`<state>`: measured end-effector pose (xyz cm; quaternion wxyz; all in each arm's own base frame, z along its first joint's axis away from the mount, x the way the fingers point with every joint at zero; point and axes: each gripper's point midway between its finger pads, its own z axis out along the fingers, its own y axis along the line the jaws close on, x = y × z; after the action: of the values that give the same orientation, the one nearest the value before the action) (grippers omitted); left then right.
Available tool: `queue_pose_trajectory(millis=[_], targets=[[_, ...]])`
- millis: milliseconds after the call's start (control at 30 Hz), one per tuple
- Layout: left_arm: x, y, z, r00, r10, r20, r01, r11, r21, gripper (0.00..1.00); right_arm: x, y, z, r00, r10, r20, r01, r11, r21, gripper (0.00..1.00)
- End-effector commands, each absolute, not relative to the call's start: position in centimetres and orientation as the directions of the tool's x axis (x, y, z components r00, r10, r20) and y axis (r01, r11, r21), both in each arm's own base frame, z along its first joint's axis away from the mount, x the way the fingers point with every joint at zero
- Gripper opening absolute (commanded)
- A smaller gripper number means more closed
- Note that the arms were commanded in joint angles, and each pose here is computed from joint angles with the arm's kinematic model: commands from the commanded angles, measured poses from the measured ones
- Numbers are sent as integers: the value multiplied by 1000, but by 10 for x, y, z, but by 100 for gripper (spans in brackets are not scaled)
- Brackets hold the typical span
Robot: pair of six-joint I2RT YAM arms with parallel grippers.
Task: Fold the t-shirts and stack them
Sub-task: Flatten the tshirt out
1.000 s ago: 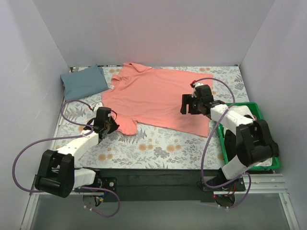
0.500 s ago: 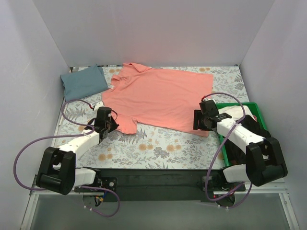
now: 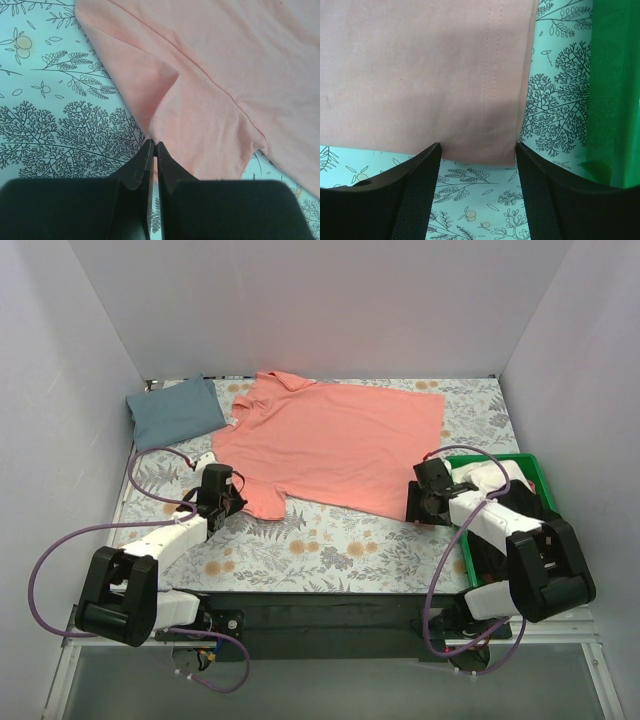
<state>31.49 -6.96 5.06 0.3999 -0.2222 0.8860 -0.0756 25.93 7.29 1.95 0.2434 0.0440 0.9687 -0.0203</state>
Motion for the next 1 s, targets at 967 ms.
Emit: queue_pose_trajectory(millis=[967], targets=[[318, -68, 56, -561, -445, -698, -326, 894, -308, 0, 245, 50, 10, -846, 192, -498, 215, 976, 10, 50]])
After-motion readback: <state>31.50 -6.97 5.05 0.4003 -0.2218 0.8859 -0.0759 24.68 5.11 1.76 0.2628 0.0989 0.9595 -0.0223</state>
